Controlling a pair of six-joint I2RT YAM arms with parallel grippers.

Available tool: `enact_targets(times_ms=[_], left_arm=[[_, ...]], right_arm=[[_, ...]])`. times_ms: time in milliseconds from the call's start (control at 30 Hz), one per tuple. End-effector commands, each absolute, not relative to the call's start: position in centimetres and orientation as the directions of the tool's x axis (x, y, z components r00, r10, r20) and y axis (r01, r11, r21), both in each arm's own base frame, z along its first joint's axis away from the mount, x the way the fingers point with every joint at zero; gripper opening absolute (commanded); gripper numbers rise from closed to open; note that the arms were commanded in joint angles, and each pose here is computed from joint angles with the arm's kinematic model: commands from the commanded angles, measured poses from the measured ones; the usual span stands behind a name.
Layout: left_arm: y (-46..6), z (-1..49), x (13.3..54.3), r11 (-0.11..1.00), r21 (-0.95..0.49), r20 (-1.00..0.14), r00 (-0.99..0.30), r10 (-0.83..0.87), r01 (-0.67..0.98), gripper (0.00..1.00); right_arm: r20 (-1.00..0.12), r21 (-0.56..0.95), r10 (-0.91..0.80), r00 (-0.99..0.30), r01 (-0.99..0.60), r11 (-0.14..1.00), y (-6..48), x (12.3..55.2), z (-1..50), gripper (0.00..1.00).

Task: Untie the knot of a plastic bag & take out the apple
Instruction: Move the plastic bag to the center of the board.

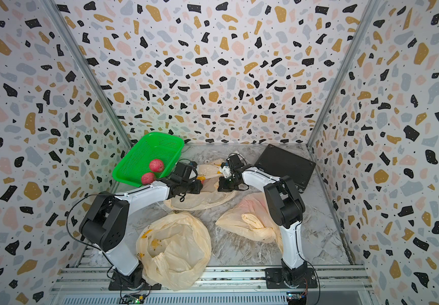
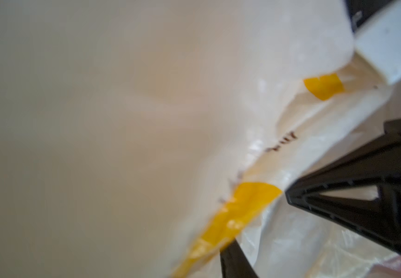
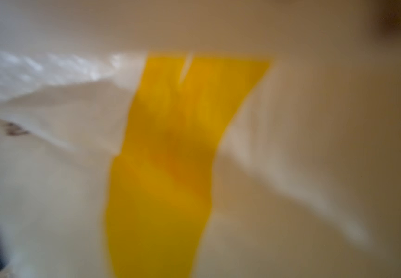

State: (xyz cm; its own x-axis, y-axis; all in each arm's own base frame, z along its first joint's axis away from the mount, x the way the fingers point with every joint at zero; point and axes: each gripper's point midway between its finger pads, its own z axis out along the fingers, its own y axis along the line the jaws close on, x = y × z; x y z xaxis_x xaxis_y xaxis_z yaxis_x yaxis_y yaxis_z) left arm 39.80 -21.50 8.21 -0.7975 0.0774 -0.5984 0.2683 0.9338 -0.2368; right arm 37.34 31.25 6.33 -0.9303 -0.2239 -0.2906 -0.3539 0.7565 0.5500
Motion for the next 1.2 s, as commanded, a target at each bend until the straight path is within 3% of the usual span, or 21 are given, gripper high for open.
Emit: enact_targets(times_ms=[0, 333, 600, 633, 800, 900, 1100, 1167], left_arm=[[-20.5, 10.9, 43.3, 0.959, -0.184, -0.692, -0.721, 0.029, 0.216, 0.41], [-19.2, 11.7, 46.5, 0.969, -0.188, -0.753, -0.657, -0.039, 0.158, 0.53], [-20.7, 12.5, 46.2, 0.949, -0.227, -0.782, -0.622, -0.043, 0.219, 0.53], [-20.5, 12.6, 45.8, 0.949, -0.227, -0.782, -0.622, -0.045, 0.218, 0.52], [-20.3, 13.9, 43.8, 0.937, -0.214, -0.801, -0.599, -0.007, 0.276, 0.50], [-20.7, 15.6, 42.9, 0.919, -0.211, -0.809, -0.588, 0.027, 0.333, 0.50], [-22.1, 17.9, 40.7, 0.863, -0.263, -0.789, -0.611, 0.064, 0.431, 0.50], [-22.4, 17.9, 40.0, 0.848, -0.297, -0.773, -0.632, 0.055, 0.438, 0.50]], right_arm=[[-0.288, 0.508, -0.244, -0.926, -0.364, 0.781, 30.2, 36.6, 7.3, 0.01], [-0.123, 0.410, -0.328, -0.937, -0.349, 0.843, 26.5, 31.6, 3.1, 0.00], [-0.153, 0.413, -0.393, -0.907, -0.420, 0.808, 26.7, 30.7, 5.8, 0.00], [-0.179, 0.422, -0.396, -0.901, -0.434, 0.796, 26.9, 30.8, 6.8, 0.04], [-0.379, 0.454, -0.410, -0.830, -0.553, 0.698, 28.7, 31.9, 15.0, 0.46], [-0.453, 0.441, -0.421, -0.786, -0.608, 0.660, 29.2, 32.3, 19.3, 0.62], [-0.545, 0.352, -0.468, -0.696, -0.696, 0.626, 29.5, 33.6, 22.5, 0.86], [-0.565, 0.298, -0.500, -0.657, -0.727, 0.619, 29.8, 34.6, 21.6, 0.88]])
